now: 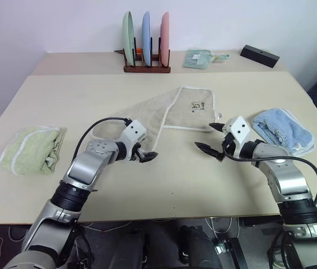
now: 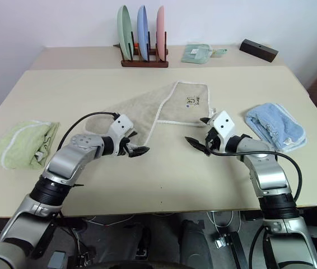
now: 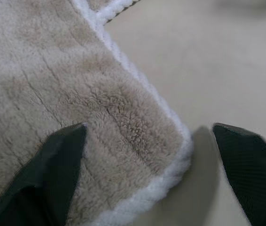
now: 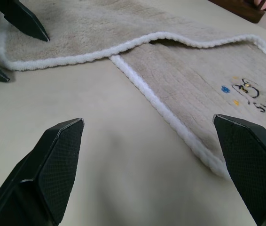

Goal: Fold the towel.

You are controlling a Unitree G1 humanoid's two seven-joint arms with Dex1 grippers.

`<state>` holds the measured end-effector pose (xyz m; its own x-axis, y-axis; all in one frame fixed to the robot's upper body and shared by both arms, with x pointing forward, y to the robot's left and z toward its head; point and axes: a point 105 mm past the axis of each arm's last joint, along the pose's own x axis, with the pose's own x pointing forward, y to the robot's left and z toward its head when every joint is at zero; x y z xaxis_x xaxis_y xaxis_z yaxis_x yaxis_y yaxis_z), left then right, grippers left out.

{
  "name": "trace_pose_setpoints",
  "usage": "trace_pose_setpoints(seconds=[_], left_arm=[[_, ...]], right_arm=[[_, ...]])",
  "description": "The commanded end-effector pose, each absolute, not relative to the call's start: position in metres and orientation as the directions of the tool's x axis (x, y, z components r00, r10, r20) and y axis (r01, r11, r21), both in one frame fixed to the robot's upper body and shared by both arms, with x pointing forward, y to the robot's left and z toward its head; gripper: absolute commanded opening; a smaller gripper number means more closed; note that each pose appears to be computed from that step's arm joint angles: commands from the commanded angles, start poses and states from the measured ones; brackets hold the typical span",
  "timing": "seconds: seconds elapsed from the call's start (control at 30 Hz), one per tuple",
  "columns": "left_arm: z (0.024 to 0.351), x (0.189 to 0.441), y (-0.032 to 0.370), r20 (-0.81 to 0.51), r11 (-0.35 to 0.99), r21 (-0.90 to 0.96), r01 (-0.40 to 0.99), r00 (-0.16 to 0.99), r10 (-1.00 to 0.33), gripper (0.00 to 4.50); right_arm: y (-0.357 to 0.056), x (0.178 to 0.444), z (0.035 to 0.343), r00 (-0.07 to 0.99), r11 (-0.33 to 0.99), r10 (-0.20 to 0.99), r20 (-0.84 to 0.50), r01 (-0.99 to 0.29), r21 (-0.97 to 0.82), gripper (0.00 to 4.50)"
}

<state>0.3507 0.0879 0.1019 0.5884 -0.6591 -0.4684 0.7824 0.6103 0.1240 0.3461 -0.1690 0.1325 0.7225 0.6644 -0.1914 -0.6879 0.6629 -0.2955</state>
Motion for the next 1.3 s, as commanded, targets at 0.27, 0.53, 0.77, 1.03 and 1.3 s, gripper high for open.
trace_pose_setpoints(seconds=[0.27,0.53,0.77,1.03,1.3], left_arm=[[0.096,0.346,0.106,-0.497,0.618,0.167,0.768,0.607,-0.621,0.02],[0.129,0.296,0.105,-0.413,0.377,0.192,0.906,0.423,-0.807,0.02],[0.118,0.237,0.153,-0.586,0.260,0.084,0.962,0.258,-0.768,0.02],[0.099,0.199,0.208,-0.732,0.309,0.047,0.950,0.243,-0.636,0.02],[0.094,0.195,0.222,-0.760,0.350,0.079,0.933,0.284,-0.585,0.02]], right_arm=[[-0.159,0.351,0.153,0.713,0.645,0.689,-0.130,-0.685,-0.340,4.50],[-0.168,0.359,0.160,0.731,0.641,0.669,-0.135,-0.659,-0.393,4.50],[-0.172,0.376,0.160,0.745,0.590,0.643,-0.178,-0.629,-0.506,4.50],[-0.178,0.406,0.172,0.788,0.475,0.583,-0.200,-0.530,-0.703,4.50],[-0.150,0.415,0.173,0.713,0.032,0.634,-0.300,-0.412,-0.911,4.50]])
